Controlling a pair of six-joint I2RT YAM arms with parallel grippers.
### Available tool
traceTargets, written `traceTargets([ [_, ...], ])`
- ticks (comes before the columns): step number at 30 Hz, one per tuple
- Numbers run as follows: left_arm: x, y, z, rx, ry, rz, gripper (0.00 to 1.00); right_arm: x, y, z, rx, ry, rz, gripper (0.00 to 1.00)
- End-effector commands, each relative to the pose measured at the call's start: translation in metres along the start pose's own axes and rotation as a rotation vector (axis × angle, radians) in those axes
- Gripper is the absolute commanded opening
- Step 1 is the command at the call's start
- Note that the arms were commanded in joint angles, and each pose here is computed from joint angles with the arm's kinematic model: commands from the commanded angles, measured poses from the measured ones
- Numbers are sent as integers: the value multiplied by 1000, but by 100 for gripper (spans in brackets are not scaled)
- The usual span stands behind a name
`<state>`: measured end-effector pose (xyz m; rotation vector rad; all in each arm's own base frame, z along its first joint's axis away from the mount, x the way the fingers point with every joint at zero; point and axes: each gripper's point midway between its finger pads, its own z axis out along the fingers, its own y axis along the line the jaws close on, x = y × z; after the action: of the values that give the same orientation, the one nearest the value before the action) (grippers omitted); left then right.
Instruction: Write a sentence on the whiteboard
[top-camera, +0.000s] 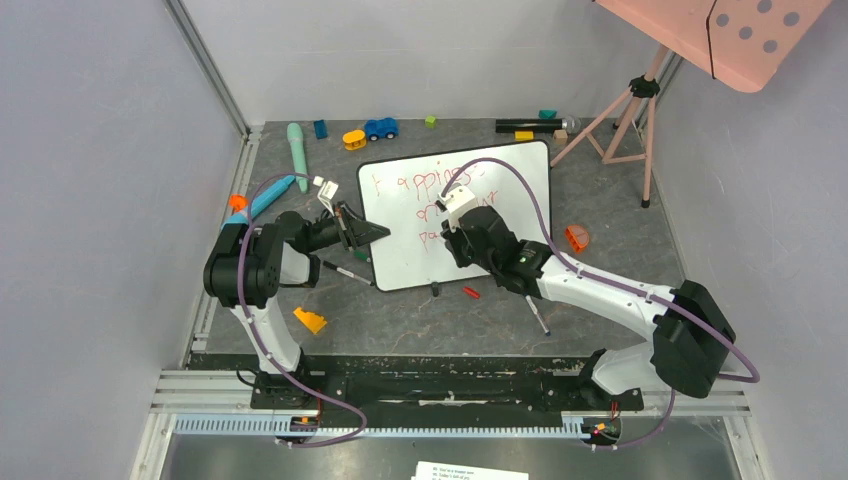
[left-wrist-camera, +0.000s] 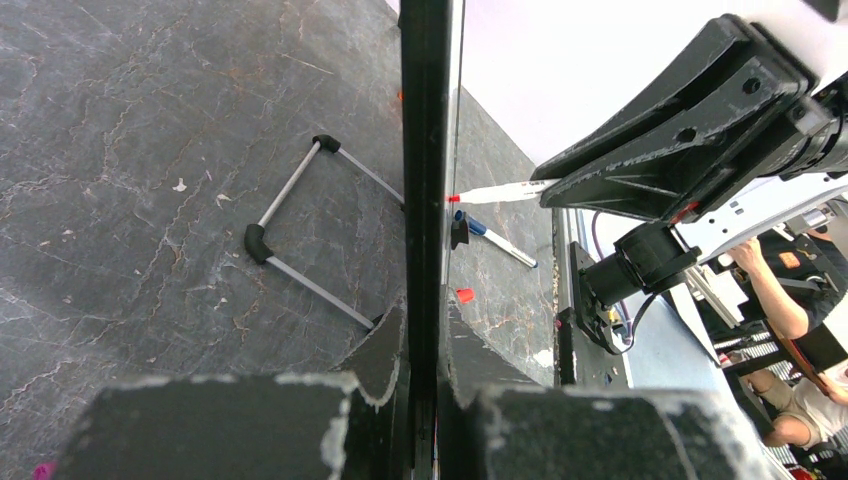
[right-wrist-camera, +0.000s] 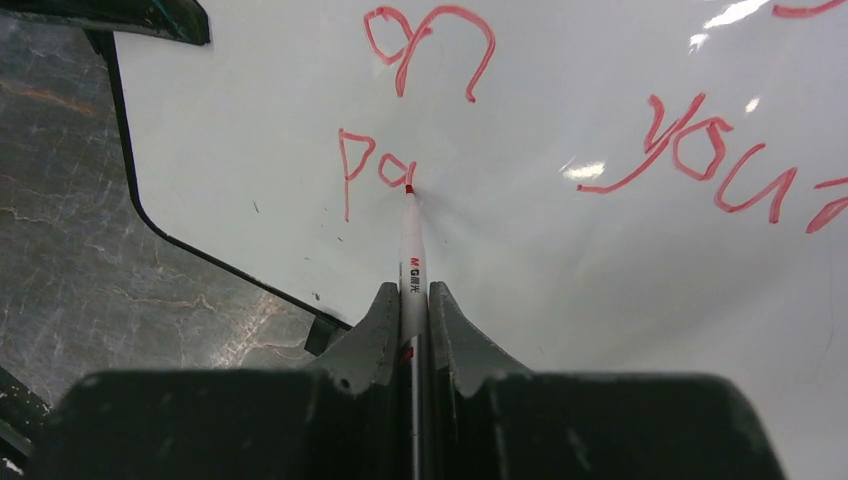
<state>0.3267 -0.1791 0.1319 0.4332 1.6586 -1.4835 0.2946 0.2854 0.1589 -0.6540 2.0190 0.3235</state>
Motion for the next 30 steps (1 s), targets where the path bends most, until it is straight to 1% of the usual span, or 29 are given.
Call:
traceTargets([
  [1,-14,1,-2,2,-35,154,2,14,-6,-5,13,13,4,0],
  [5,-14,1,-2,3,-34,154,2,15,-8,-7,21,12,5,0],
  [14,-13,1,-2,2,-34,155,2,-28,2,-22,-45,-91,21,0],
  [19,-13,1,-2,1,-35,155,2,-42,-3,-30,-44,-135,37,0],
  [30,-14,0,-2,3,-35,158,2,-42,-13,-19,-3,-119,35,0],
])
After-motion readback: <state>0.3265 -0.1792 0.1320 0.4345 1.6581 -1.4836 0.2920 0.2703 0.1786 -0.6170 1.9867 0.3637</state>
